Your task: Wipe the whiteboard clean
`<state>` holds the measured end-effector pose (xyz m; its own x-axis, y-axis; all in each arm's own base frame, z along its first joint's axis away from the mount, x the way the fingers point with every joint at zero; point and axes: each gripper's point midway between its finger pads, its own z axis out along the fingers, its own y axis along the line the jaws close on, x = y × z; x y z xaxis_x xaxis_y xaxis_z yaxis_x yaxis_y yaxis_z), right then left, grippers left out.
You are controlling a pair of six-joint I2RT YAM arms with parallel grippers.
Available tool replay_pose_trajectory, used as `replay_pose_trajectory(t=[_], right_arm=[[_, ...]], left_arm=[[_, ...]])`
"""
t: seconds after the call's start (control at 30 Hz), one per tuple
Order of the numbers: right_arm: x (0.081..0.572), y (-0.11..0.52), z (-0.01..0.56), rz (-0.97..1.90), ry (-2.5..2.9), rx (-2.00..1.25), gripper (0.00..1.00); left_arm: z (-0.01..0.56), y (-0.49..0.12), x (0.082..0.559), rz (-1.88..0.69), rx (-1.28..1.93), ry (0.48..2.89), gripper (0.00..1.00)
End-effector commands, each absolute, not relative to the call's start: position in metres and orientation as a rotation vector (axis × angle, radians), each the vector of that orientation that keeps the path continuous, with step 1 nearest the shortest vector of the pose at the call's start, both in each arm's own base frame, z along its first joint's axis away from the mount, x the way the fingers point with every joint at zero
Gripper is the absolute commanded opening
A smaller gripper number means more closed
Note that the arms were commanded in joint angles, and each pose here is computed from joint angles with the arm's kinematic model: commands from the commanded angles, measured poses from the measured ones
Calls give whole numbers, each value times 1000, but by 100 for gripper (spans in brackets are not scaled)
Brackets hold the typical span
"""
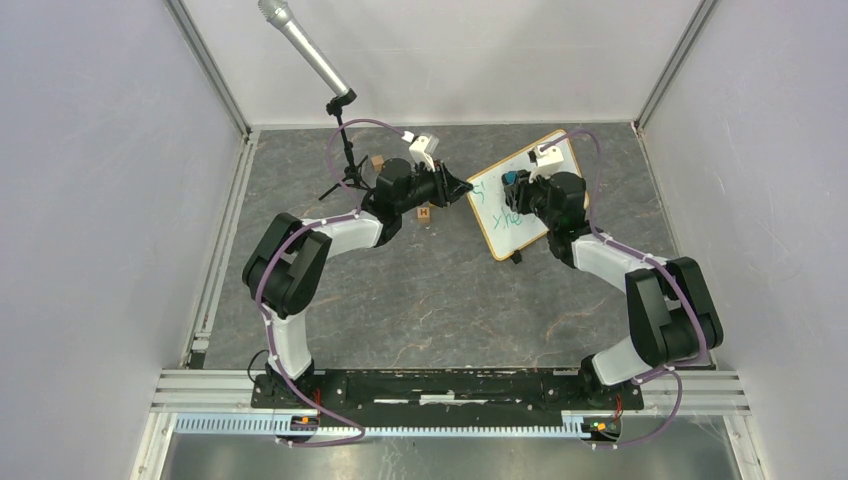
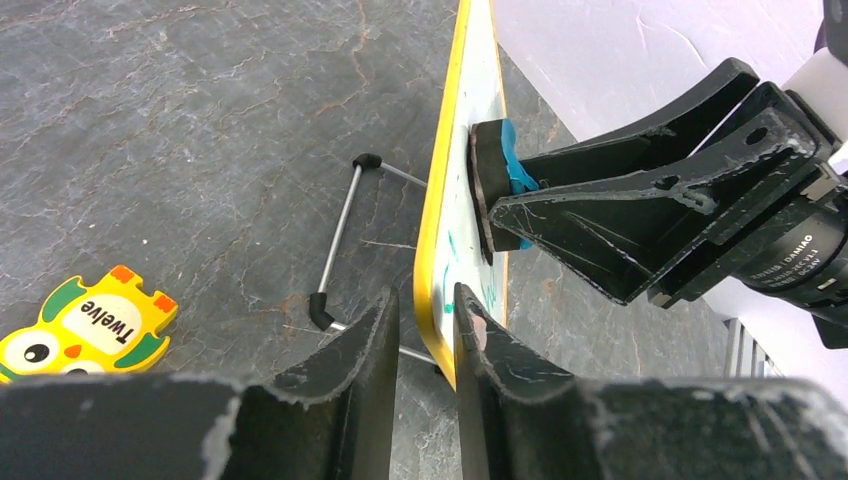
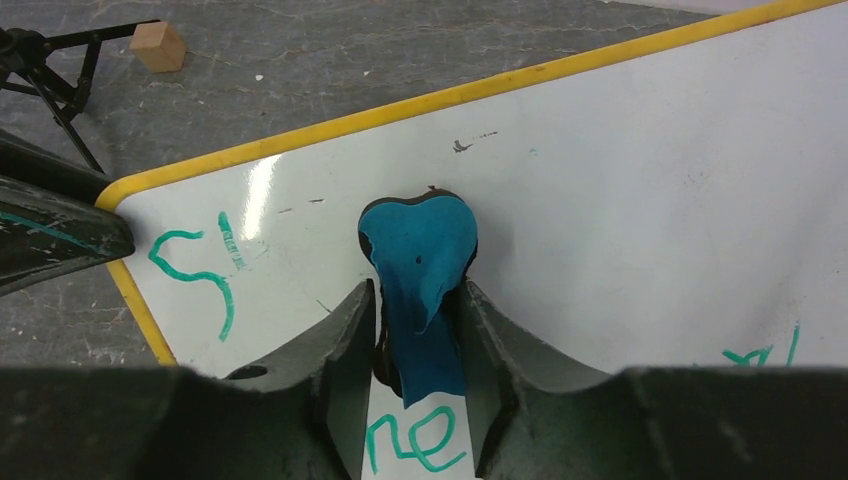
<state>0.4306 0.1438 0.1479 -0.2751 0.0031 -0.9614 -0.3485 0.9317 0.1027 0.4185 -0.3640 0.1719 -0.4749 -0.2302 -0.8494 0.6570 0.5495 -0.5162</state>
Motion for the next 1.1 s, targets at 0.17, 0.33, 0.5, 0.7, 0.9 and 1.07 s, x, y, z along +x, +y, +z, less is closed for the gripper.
replay_pose_trajectory(t=[0.17,0.33,0.5,0.7,0.9,1.07], right_arm=[[446,161,175,354,1737,-307,27],[445,166,176,340,1734,-325,26],[445,166,175,333,1734,-329,26],[444,171,176,311,1723,-373,27],[438,207,178,310,1700,-562,23],[424,248,158,329,1749,-734,21]], left_arm=[[197,-369,427,-1122,365,1693,22],[200,-366,427,-1100,365,1686,29],[201,-365,427,-1093,374,1681,26],[200,-364,430,-1090,363,1681,9],[195,-366,430,-1091,379,1671,2],[195,-366,429,-1083,398,1661,2]])
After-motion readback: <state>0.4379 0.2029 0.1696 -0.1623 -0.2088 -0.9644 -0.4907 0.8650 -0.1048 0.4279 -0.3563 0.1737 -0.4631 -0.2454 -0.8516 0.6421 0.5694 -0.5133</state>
